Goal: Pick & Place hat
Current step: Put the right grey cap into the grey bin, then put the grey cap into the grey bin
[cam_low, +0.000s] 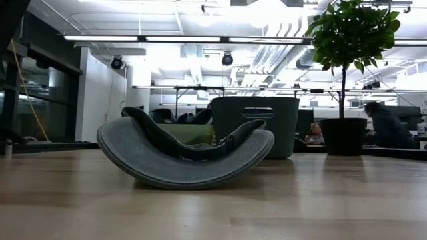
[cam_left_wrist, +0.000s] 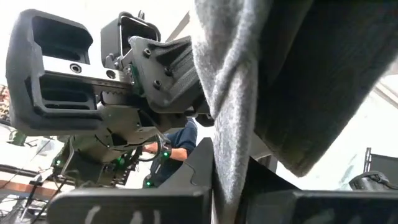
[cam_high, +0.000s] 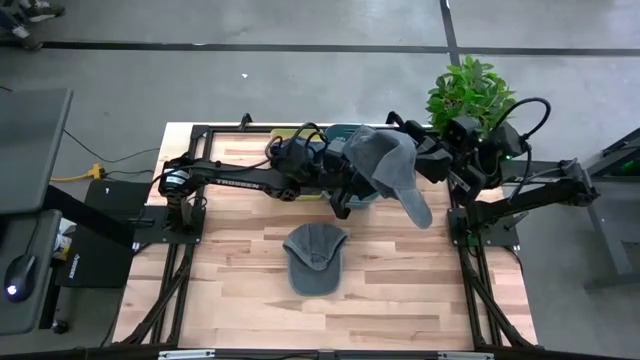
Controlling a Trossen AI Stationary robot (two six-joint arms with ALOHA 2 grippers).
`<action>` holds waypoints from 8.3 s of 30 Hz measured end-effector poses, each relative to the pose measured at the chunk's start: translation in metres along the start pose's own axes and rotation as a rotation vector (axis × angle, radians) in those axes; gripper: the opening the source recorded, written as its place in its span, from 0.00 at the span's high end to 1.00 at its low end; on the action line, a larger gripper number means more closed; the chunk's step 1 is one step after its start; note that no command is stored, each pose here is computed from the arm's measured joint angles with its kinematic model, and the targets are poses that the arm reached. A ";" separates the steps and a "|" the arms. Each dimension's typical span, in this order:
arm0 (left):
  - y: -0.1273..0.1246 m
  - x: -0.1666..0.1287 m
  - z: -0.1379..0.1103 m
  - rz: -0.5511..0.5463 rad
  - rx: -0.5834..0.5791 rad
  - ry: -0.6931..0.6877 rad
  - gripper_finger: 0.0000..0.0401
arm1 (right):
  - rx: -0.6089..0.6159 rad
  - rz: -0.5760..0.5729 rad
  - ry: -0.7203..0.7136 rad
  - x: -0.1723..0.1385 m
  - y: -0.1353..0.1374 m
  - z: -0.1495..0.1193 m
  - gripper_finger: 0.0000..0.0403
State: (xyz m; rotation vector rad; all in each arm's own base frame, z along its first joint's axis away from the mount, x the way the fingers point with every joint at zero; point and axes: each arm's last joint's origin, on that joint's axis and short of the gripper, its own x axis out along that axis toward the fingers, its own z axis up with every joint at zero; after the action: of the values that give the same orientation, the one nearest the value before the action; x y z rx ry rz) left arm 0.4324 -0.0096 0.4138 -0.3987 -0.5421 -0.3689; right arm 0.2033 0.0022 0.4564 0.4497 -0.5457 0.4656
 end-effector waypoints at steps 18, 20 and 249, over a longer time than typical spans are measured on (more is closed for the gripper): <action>0.008 -0.001 -0.008 0.146 -0.121 0.046 0.99 | -0.237 -0.101 0.066 -0.031 0.014 0.025 0.75; 0.009 -0.001 -0.010 0.184 -0.147 0.059 0.99 | -0.287 -0.163 0.073 -0.039 0.018 0.030 0.74; 0.060 -0.206 0.109 0.910 -0.534 0.802 0.37 | -0.192 -0.664 1.121 -0.069 -0.026 -0.085 0.61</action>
State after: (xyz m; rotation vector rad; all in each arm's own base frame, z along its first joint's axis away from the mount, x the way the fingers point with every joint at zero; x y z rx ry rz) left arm 0.2491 0.1393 0.3676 -0.8990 0.5533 0.2353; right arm 0.1972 0.0049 0.3434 0.1125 0.6368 -0.0254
